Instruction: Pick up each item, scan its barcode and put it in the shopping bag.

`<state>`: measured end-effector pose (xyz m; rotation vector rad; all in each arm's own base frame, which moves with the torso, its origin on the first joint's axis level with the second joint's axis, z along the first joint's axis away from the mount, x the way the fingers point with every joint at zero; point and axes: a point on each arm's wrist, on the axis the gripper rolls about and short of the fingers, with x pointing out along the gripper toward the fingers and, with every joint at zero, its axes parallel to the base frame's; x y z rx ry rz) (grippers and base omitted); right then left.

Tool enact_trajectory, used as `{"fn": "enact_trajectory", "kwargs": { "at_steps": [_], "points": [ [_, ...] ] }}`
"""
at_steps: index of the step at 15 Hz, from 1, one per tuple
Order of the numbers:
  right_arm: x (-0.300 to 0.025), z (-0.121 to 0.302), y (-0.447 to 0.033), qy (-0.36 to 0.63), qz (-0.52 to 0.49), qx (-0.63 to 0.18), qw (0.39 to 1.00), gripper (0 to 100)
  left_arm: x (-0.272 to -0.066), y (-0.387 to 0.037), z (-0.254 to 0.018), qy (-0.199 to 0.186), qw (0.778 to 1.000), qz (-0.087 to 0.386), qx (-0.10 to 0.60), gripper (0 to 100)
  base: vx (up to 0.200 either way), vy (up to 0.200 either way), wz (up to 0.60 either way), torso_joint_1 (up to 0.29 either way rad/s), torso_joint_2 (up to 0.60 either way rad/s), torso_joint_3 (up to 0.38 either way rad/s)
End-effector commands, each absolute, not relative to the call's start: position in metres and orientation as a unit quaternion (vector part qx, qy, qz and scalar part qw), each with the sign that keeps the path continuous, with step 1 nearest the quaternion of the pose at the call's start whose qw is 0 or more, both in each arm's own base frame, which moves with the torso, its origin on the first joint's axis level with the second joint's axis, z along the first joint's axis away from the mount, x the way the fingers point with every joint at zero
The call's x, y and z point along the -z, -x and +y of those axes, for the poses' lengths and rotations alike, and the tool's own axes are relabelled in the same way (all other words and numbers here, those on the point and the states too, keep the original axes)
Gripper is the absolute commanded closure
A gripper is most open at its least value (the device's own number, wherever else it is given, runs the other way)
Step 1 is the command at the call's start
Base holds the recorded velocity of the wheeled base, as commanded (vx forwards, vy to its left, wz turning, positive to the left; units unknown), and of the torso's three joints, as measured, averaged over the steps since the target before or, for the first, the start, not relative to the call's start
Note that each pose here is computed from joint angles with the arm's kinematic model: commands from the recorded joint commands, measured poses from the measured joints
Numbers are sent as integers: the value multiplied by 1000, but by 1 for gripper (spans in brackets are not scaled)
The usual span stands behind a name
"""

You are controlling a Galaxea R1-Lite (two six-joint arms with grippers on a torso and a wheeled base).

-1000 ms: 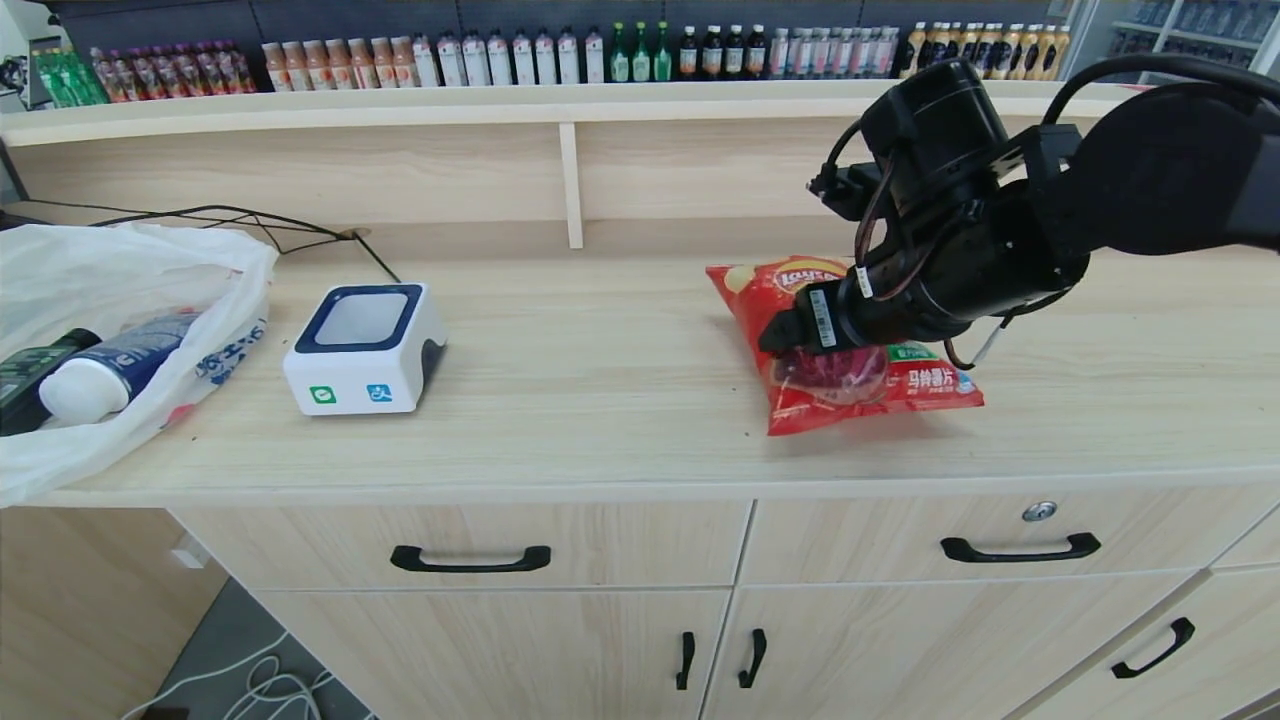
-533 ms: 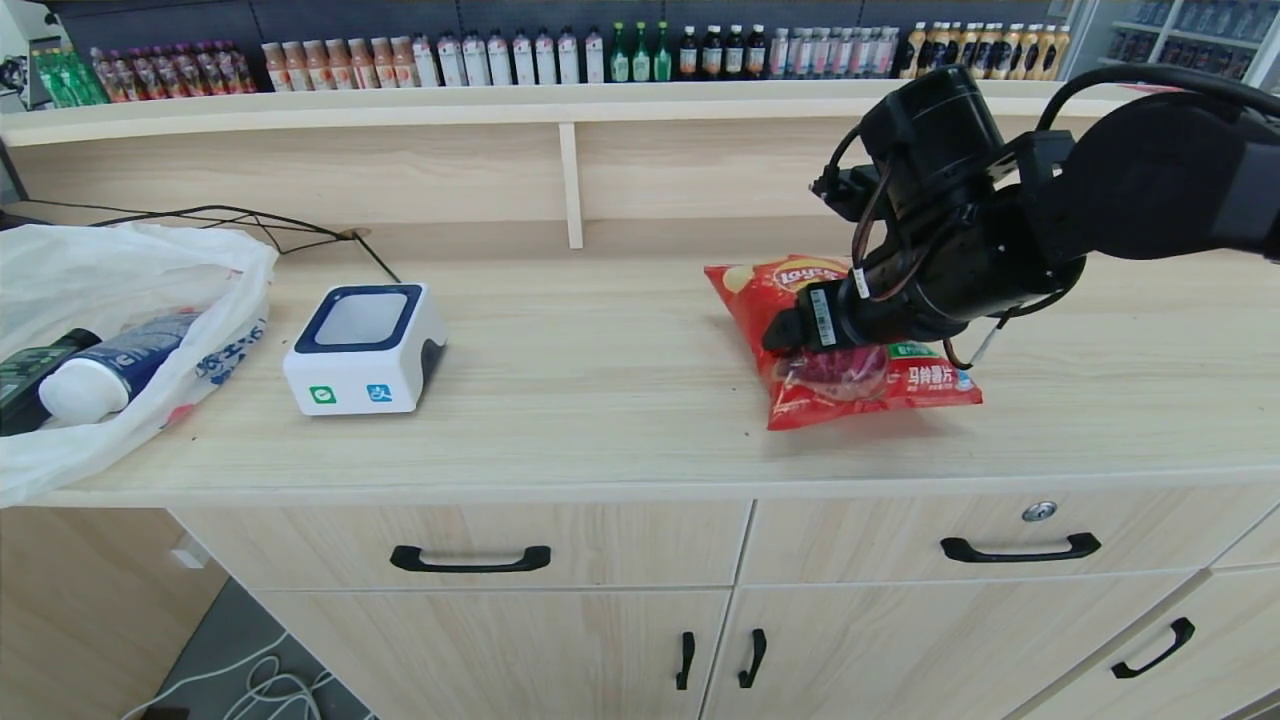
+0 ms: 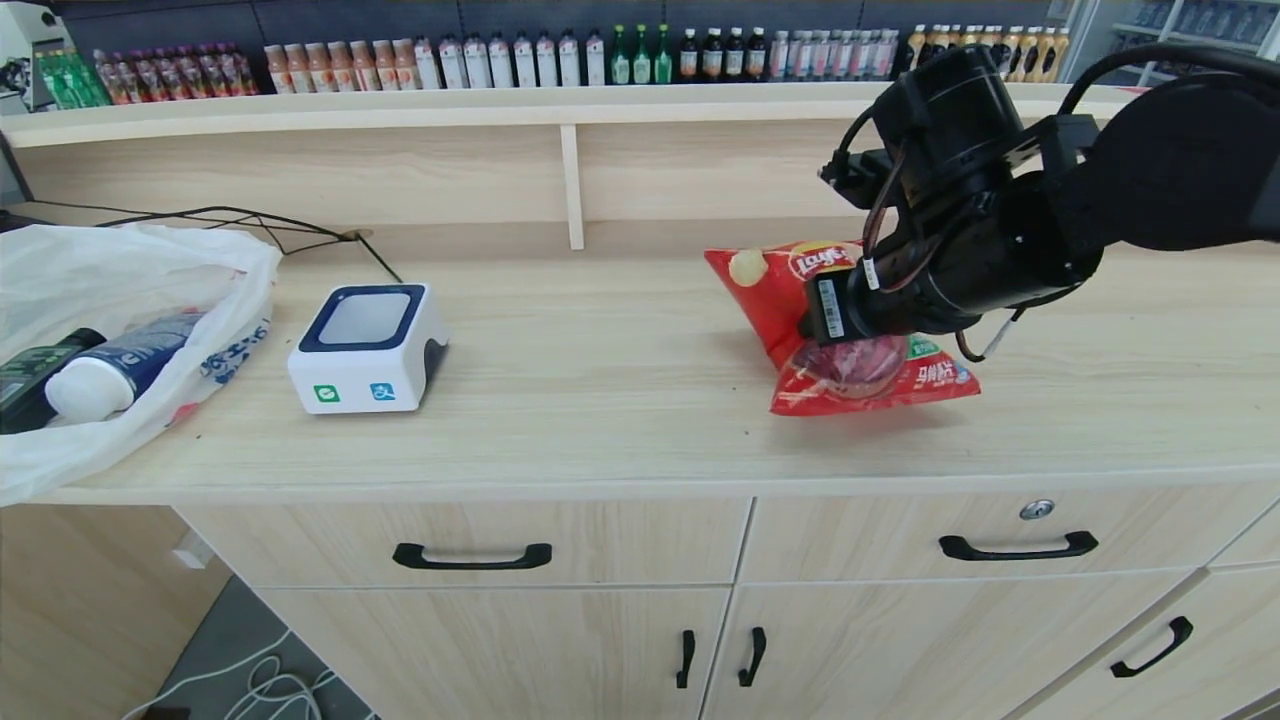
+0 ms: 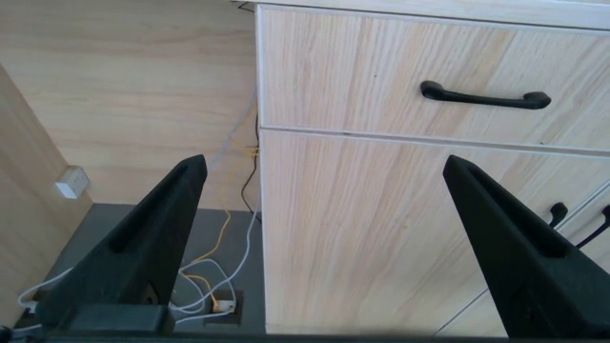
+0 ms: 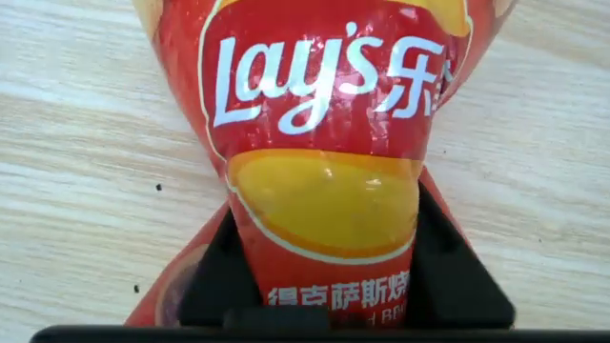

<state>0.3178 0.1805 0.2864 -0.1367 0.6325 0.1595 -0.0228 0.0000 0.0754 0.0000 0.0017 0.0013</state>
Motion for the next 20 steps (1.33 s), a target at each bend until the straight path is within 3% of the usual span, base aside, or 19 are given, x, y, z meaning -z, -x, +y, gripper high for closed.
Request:
{"fn": "enact_trajectory", "kwargs": {
  "at_steps": [1,11,20],
  "points": [
    [-288,180,-317,69,308,-74,946,100,-75,23,0,0,1000,1,-1,0,0,0,0,0,0,0],
    [-309,169,-281,77,281,-59,955,100,-75,23,0,0,1000,1,-1,0,0,0,0,0,0,0],
    [-363,153,-214,58,193,-56,978,100,-75,23,0,0,1000,1,-1,0,0,0,0,0,0,0]
  ]
}}
